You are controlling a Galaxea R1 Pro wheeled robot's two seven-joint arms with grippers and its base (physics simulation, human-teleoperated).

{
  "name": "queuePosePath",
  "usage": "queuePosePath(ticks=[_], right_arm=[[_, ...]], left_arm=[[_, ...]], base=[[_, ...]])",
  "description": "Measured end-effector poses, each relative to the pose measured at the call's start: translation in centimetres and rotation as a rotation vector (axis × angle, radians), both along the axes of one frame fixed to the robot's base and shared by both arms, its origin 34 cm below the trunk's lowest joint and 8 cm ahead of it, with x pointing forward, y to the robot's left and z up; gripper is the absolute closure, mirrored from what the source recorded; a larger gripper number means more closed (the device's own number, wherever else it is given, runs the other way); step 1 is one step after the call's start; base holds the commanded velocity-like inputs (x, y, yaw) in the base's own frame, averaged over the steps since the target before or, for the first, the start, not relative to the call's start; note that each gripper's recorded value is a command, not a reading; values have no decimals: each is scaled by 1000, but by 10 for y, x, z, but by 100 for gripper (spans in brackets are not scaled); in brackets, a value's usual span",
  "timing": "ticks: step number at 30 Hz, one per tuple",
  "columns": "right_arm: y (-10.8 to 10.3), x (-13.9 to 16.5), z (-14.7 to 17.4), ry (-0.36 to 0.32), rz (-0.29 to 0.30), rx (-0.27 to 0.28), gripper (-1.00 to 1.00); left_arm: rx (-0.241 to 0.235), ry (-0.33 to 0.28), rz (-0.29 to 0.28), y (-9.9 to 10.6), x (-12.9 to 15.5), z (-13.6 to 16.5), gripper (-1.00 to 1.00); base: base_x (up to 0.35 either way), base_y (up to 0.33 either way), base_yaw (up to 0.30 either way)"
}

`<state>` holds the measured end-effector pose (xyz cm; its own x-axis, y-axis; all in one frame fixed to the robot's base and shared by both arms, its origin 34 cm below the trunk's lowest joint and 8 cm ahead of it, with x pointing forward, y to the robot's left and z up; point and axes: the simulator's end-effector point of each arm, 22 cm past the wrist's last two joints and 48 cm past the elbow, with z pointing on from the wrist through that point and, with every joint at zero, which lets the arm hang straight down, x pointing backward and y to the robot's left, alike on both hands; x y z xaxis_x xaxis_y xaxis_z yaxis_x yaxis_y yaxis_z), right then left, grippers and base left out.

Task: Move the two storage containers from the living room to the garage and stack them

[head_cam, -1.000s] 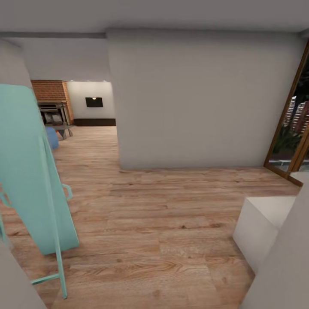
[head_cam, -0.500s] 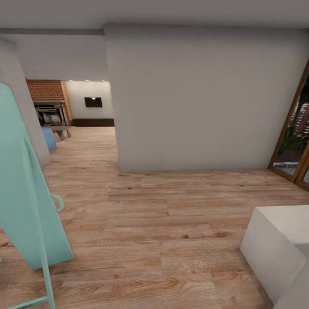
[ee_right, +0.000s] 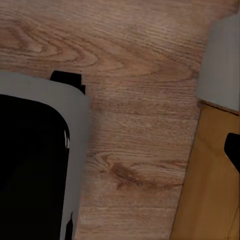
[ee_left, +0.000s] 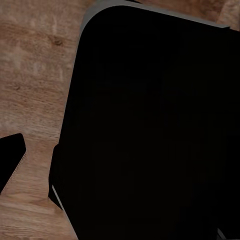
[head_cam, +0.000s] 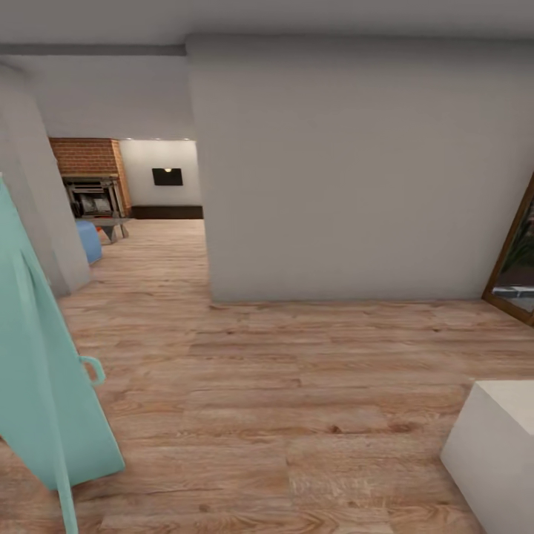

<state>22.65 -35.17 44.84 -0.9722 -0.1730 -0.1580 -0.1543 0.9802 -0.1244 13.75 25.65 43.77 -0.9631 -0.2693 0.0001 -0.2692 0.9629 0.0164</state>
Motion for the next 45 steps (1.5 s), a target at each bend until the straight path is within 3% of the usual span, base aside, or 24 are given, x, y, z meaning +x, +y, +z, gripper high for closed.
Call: queuePosePath(ticks=[45], right_arm=[[1, 0, 0, 2, 3, 2, -100]], left_arm=[[1, 2, 2, 0, 0, 0, -100]], base=[[325, 3, 4]])
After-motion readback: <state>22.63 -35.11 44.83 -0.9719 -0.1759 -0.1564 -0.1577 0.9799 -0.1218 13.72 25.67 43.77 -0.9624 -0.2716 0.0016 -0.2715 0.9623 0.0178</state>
